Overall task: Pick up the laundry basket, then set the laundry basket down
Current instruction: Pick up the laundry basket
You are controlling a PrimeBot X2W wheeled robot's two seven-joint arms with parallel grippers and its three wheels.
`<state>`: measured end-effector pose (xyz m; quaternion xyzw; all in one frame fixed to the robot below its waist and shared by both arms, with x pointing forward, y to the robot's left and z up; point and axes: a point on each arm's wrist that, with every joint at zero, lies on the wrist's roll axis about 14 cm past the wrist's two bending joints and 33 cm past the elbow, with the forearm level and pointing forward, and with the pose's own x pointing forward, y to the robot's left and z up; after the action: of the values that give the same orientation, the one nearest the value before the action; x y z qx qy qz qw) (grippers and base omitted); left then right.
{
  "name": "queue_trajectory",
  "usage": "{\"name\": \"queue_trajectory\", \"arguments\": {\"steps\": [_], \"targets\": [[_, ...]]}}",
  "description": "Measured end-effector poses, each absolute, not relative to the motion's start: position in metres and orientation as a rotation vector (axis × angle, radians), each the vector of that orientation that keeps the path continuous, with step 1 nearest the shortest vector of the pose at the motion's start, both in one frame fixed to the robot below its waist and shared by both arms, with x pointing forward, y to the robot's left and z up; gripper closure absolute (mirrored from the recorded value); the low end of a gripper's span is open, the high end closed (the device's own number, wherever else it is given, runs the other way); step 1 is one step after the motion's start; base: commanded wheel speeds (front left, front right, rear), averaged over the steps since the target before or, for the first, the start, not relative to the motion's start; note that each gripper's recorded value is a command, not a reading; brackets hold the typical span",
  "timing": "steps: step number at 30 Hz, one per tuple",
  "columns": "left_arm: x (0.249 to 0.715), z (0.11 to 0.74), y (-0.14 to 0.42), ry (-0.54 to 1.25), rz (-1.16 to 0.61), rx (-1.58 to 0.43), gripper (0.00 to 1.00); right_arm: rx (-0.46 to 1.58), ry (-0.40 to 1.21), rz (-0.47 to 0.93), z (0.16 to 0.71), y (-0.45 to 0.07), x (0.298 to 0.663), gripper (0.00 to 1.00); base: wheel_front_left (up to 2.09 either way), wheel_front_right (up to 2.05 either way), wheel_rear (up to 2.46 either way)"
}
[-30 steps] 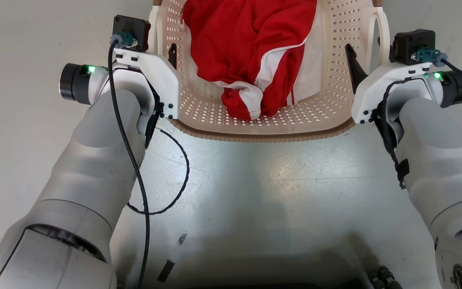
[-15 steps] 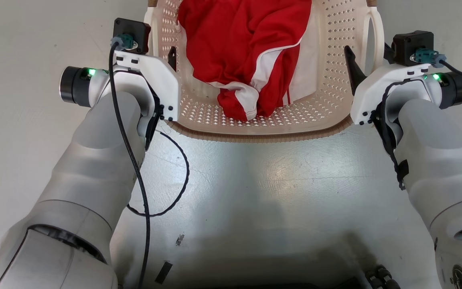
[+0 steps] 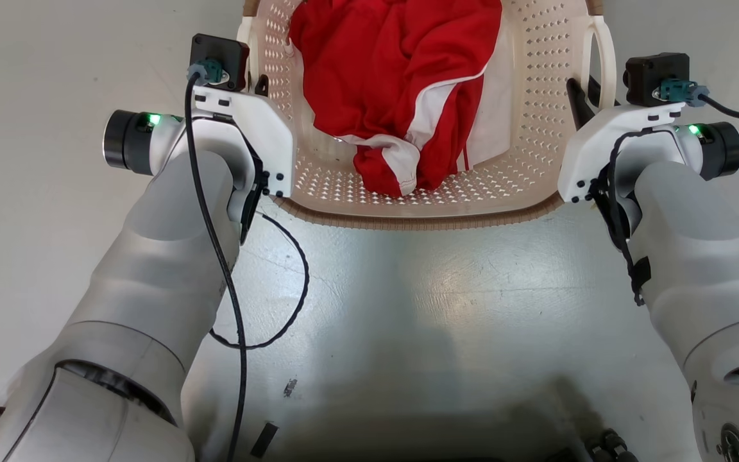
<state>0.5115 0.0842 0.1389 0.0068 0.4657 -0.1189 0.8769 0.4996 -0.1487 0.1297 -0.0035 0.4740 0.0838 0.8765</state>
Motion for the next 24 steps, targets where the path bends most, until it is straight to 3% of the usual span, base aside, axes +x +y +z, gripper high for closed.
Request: {"name": "queue_trajectory", "arguments": {"steps": [17, 24], "targets": [[0.482, 0.177, 0.087, 1.005, -0.235, 0.0, 1.0, -0.026, 1.048, 0.218, 0.171, -0.142, 0.473, 1.0, 0.0, 0.0, 0.0], [0.453, 0.202, 0.089, 1.038, -0.227, 0.002, 1.0, -0.026, 1.092, 0.242, 0.203, -0.138, 0.447, 1.0, 0.0, 0.0, 0.0]]}}
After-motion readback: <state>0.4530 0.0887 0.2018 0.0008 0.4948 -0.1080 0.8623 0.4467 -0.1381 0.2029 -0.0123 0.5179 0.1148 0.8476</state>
